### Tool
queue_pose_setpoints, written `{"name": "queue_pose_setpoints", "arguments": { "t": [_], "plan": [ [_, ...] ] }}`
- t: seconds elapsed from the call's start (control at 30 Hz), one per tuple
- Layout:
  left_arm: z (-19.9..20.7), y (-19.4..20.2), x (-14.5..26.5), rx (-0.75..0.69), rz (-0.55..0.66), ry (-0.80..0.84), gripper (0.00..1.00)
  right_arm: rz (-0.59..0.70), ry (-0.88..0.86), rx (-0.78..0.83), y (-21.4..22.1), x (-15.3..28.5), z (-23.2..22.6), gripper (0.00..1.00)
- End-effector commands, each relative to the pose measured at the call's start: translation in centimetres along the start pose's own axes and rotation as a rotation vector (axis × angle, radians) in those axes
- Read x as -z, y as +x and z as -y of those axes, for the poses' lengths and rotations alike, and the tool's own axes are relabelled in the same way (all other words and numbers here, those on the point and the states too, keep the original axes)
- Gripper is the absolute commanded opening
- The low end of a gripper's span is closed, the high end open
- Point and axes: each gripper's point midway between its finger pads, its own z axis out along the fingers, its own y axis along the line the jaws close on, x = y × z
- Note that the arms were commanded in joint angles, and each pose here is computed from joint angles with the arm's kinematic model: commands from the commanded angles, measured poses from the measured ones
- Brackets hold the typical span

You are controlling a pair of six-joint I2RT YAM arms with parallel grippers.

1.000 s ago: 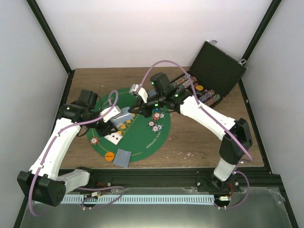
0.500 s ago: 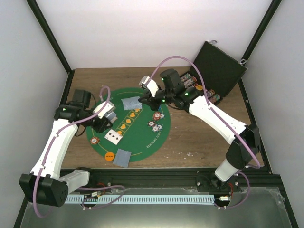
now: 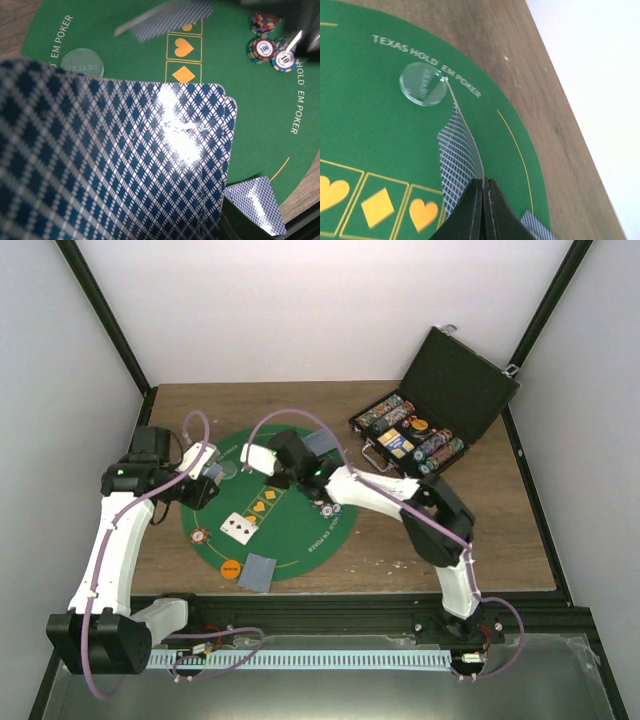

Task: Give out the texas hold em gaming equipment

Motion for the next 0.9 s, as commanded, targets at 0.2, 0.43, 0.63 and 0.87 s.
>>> {"name": "queue_pose_setpoints", "arguments": {
  "t": [0.2, 0.43, 0.63, 0.87],
  "plan": [
    [-0.2, -0.9, 1.0, 0.003, 0.06, -0.019, 0.33, 0.023, -0.081, 0.458, 3.2, -4.1, -12.9, 0.01],
    [0.0, -0.9, 0.9, 0.003, 0.061, -0.01, 0.33, 0.02, -0.286, 0.403, 5.1, -2.7, -16.8, 0.01],
    [0.0, -0.9, 0.9, -0.001, 0.062, -0.007, 0.33, 0.001, -0.345, 0.384, 5.5, -2.8, -17.8, 0.01],
    [0.1, -1.0, 1.0, -0.004, 0.063, -0.007, 0.33, -0.015, -0.38, 0.396, 6.1, -2.5, -18.6, 0.01]
  ]
}}
